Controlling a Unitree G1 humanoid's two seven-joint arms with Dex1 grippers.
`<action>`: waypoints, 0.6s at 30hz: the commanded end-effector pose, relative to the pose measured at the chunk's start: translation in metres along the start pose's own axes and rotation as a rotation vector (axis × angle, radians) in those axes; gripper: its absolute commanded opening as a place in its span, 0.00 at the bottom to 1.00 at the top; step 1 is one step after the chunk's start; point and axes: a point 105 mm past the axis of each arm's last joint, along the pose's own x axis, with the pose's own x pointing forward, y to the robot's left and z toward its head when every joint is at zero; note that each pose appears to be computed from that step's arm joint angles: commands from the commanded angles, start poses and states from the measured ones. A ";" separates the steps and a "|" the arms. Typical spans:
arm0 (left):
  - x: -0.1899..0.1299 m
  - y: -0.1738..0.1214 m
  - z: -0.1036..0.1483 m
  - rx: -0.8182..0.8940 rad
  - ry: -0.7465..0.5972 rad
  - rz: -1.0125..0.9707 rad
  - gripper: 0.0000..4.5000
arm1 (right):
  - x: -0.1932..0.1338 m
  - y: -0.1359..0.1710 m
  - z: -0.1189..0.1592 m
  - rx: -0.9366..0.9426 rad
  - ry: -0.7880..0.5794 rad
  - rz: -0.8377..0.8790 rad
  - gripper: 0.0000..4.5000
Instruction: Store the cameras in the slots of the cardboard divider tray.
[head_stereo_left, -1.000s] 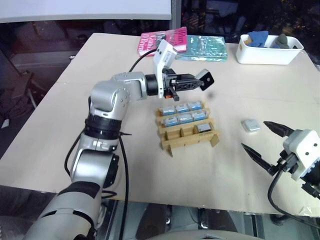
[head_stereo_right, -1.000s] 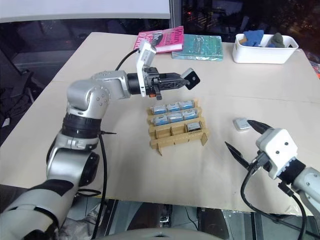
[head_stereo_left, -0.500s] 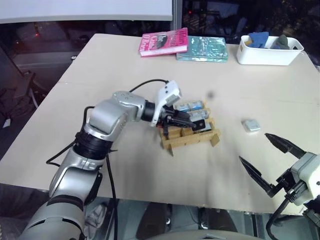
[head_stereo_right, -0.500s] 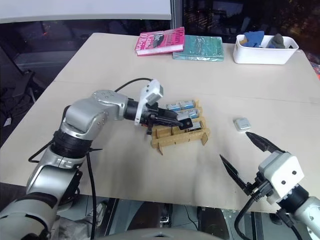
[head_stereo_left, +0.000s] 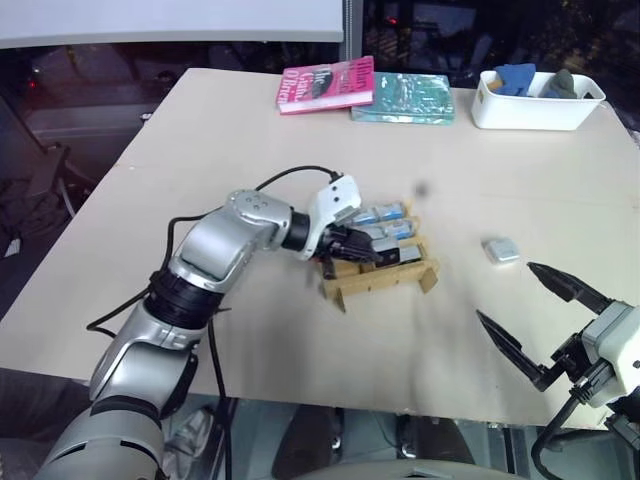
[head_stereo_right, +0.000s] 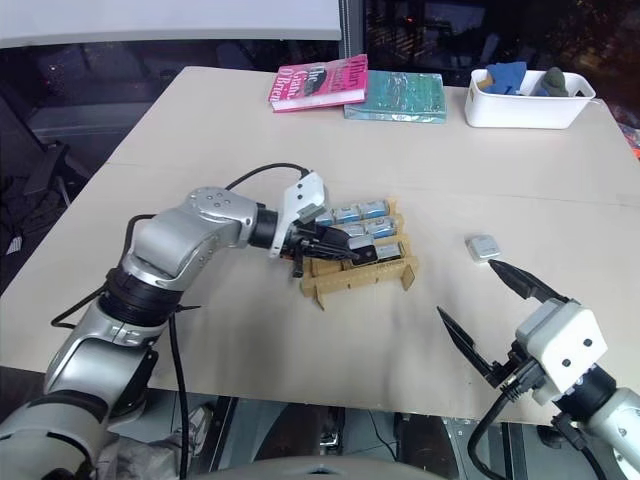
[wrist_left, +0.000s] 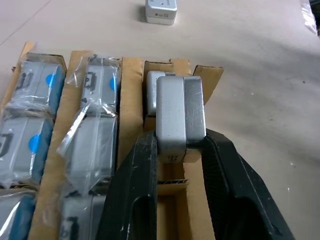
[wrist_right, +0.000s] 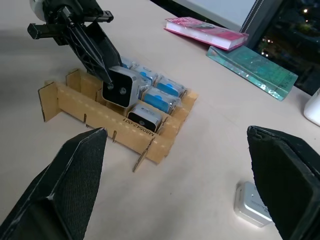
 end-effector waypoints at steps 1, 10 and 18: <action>-0.006 0.007 -0.005 0.007 0.035 0.036 0.15 | -0.004 0.004 0.008 -0.014 -0.018 0.016 0.99; -0.011 0.011 -0.009 0.019 0.055 0.038 0.15 | -0.006 0.008 0.008 0.004 -0.030 0.049 0.99; 0.002 0.005 0.000 0.040 0.042 -0.006 0.15 | 0.005 0.003 0.008 0.021 -0.082 0.133 0.99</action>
